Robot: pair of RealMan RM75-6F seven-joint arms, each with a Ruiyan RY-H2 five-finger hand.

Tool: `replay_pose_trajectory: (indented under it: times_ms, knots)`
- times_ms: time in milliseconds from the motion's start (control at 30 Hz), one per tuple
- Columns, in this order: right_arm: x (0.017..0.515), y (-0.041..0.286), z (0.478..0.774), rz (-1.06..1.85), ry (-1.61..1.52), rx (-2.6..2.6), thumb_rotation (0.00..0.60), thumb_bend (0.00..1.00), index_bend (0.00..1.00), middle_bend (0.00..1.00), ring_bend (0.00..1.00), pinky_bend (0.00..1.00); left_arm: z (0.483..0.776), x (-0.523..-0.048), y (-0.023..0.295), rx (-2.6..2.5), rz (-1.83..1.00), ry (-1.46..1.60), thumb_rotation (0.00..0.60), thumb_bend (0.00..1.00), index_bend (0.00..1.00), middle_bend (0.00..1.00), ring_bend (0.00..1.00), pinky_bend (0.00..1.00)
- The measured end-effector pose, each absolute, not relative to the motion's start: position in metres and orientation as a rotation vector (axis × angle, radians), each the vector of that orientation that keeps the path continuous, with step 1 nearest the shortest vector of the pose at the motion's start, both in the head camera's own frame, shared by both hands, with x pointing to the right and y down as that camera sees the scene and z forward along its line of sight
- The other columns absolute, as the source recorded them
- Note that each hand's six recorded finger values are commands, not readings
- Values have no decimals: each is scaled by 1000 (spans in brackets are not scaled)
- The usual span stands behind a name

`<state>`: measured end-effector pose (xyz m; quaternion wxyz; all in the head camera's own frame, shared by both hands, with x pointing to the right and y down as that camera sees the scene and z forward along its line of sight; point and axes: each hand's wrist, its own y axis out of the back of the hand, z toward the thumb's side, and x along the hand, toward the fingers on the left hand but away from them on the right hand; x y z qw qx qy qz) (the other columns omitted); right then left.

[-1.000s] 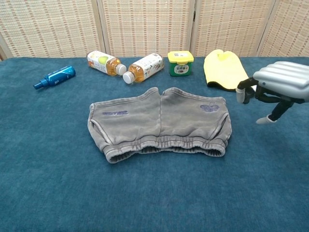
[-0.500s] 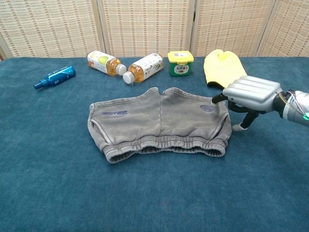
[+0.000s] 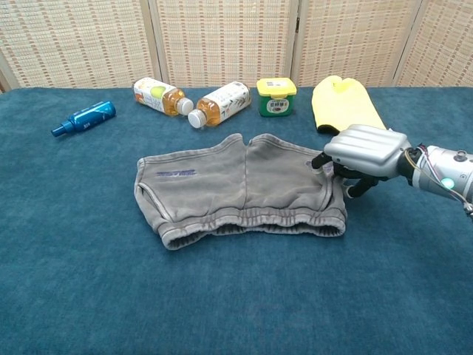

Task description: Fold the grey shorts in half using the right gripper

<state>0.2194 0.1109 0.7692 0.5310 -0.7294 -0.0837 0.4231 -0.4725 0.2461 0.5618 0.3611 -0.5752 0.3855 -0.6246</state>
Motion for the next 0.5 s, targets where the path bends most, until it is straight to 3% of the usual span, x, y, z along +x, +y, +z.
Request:
replay_pose_trajectory:
  times_ms: [500]
  knots:
    - [308, 103, 733, 1081, -212, -1642, 600, 554, 613, 961, 1000, 900, 555, -466, 246, -1490, -1589, 989, 600, 168, 160, 157, 137, 296]
